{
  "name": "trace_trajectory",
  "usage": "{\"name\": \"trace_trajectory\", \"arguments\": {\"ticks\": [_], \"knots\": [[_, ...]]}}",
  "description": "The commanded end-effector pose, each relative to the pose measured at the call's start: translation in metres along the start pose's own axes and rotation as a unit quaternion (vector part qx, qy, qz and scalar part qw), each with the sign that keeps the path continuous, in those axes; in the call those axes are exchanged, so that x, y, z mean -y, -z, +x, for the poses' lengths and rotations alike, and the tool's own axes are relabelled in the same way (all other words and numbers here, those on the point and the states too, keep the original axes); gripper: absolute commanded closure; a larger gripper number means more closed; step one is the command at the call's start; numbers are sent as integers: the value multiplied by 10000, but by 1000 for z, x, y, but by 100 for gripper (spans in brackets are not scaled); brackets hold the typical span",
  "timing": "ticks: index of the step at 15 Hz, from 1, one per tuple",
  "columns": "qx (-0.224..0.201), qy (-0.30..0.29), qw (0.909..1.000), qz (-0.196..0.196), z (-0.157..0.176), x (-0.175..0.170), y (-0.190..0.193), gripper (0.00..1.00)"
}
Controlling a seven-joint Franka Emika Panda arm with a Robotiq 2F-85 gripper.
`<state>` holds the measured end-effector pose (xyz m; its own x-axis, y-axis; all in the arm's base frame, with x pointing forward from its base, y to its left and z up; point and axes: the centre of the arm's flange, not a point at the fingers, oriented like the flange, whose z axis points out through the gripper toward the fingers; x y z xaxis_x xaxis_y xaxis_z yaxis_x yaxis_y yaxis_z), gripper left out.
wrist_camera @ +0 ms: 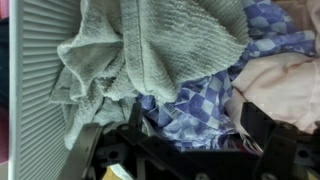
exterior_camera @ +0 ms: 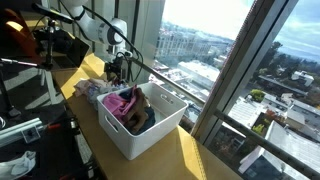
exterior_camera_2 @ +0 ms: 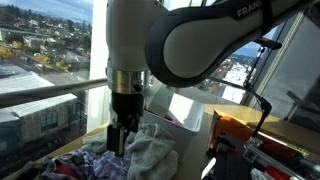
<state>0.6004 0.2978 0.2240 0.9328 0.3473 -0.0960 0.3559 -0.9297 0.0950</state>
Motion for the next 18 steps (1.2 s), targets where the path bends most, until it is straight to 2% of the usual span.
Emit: {"name": "trace_trajectory", "arguments": {"ticks": [1,7,11,12,14,18], "knots": [[-154,73,9996,204,24,13,-53,0],[-96,72,9990,435,33,29,-147,0],[17,-2,9989,473,34,26,-163,0],[15,-8,9989,470,34,25,-157,25],[-23,-3,9991,430,34,21,-143,34],[-263,38,9992,314,41,9,-85,66]]}}
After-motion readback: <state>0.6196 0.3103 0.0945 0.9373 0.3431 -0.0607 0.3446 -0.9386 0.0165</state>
